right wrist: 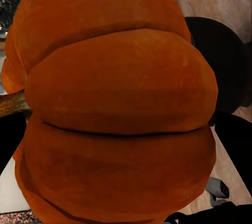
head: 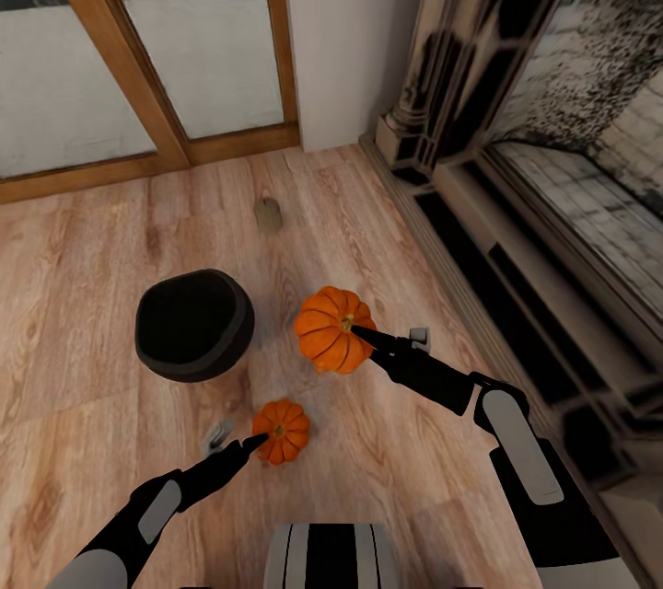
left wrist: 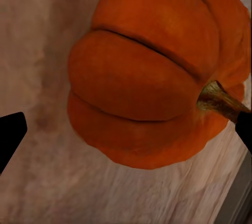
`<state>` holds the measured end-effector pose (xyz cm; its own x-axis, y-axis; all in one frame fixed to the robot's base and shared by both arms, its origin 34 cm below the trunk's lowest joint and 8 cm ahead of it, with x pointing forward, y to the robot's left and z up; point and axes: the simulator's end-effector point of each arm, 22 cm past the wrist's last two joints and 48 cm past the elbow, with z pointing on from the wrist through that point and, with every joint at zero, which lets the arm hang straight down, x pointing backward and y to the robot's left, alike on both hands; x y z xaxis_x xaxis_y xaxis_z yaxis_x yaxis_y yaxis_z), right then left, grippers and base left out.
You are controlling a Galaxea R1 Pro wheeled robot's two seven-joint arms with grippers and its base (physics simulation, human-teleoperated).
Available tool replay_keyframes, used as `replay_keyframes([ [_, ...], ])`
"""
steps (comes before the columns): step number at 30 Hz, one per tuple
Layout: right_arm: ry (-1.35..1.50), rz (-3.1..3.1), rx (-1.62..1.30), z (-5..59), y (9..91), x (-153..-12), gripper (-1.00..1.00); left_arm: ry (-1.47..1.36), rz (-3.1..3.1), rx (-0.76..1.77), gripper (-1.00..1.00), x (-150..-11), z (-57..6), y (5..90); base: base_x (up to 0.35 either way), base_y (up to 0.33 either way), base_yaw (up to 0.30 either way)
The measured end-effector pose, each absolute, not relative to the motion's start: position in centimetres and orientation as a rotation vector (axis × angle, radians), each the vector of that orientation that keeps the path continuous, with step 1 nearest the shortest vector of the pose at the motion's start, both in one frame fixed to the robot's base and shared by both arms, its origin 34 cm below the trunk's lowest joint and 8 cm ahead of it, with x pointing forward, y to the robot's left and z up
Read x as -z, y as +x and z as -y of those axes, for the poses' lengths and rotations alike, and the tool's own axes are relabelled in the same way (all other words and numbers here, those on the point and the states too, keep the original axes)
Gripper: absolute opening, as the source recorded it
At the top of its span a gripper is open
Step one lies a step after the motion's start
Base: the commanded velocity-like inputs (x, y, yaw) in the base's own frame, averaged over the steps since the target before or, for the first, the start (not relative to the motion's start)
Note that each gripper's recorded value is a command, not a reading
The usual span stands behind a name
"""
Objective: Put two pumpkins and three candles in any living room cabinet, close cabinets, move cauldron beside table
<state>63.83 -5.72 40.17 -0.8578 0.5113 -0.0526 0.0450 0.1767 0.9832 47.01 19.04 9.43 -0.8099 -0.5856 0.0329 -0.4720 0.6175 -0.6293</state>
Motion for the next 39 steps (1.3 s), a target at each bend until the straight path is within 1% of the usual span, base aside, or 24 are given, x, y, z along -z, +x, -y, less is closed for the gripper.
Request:
replay_keyframes([
  [11, 0.525, -2.086, -1.727, 5.74, 63.87, -40.27, -1.0, -0.882, -2.667, 0.959, 1.0, -9.36, -19.07, 46.86, 0.072, 0.0, 0.0],
  [21, 0.522, -2.086, -1.727, 5.73, 63.86, -40.32, -1.0, -0.883, -2.666, 0.959, 1.0, -9.36, -19.08, 46.87, 0.005, -0.046, 0.0],
  [39, 0.528, -2.087, -1.731, 5.73, 63.84, -40.14, -1.0, -0.887, -2.669, 0.958, 1.0, -9.19, -19.07, 46.7, 0.0, -0.002, 0.0],
])
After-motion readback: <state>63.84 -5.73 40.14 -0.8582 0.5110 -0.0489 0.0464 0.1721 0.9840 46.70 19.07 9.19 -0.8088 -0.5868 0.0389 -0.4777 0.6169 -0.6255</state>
